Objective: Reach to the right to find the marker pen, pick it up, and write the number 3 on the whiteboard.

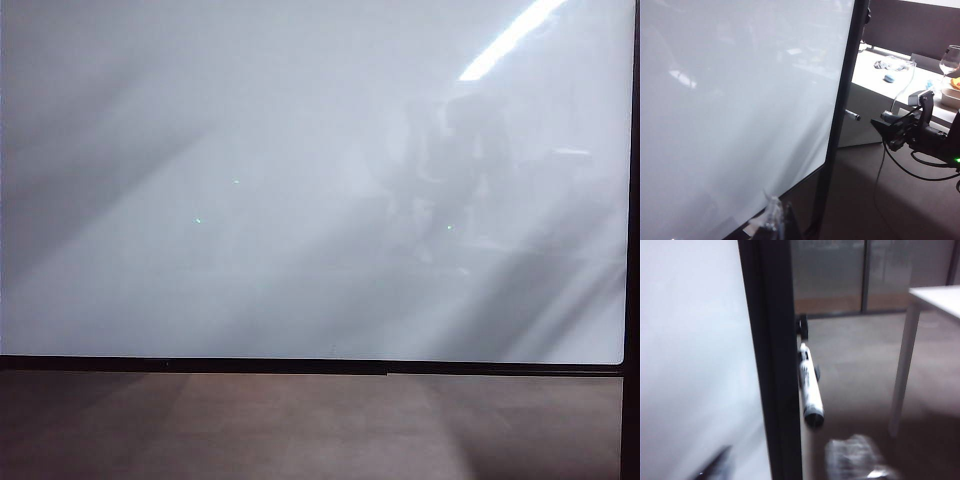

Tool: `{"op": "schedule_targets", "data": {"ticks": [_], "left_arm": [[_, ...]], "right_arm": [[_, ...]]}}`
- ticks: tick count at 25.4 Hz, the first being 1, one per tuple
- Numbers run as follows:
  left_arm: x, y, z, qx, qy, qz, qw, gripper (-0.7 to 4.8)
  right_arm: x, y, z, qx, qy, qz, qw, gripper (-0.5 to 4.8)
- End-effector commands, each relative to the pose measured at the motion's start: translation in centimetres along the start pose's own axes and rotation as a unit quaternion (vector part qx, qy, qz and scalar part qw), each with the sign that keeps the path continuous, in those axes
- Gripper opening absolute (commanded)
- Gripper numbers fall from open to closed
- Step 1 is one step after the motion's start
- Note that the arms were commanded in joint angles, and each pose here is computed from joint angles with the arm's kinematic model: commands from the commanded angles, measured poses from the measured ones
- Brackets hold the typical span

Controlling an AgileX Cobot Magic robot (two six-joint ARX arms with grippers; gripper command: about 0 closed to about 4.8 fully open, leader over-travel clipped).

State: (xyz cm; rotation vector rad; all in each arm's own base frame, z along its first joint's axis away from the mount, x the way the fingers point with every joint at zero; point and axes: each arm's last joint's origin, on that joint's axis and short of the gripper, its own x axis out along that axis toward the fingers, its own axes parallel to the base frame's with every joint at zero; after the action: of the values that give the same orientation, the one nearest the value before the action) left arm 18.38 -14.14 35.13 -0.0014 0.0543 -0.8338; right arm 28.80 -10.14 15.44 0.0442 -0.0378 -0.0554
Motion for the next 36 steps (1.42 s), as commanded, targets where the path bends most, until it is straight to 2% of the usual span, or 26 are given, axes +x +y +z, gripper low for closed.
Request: {"op": "schedule_targets", "data": {"ticks": [1, 11, 17, 36], "left_arm": [[0.0, 0.1, 0.5, 0.013, -0.021, 0.015, 1.0, -0.06], [0.2, 0.2, 0.6, 0.022, -0.03, 0.015, 0.999, -0.06], [0.2, 0.2, 0.6, 0.022, -0.032, 0.015, 0.999, -0.06], [0.2, 0.2, 0.6, 0.022, -0.034, 0.014, 0.999, -0.06]], "right_arm": [[1.8, -0.6, 0.5, -0.012, -0.021, 0.025, 0.999, 2.65], [6.5, -1.9, 0.4, -0.018, -0.032, 0.058, 0.998, 2.65], [8.0, -2.4, -0.4, -0.017, -0.03, 0.056, 0.998, 2.65], [8.3, -3.1, -1.2, -0.015, -0.016, 0.062, 0.998, 2.65]]}}
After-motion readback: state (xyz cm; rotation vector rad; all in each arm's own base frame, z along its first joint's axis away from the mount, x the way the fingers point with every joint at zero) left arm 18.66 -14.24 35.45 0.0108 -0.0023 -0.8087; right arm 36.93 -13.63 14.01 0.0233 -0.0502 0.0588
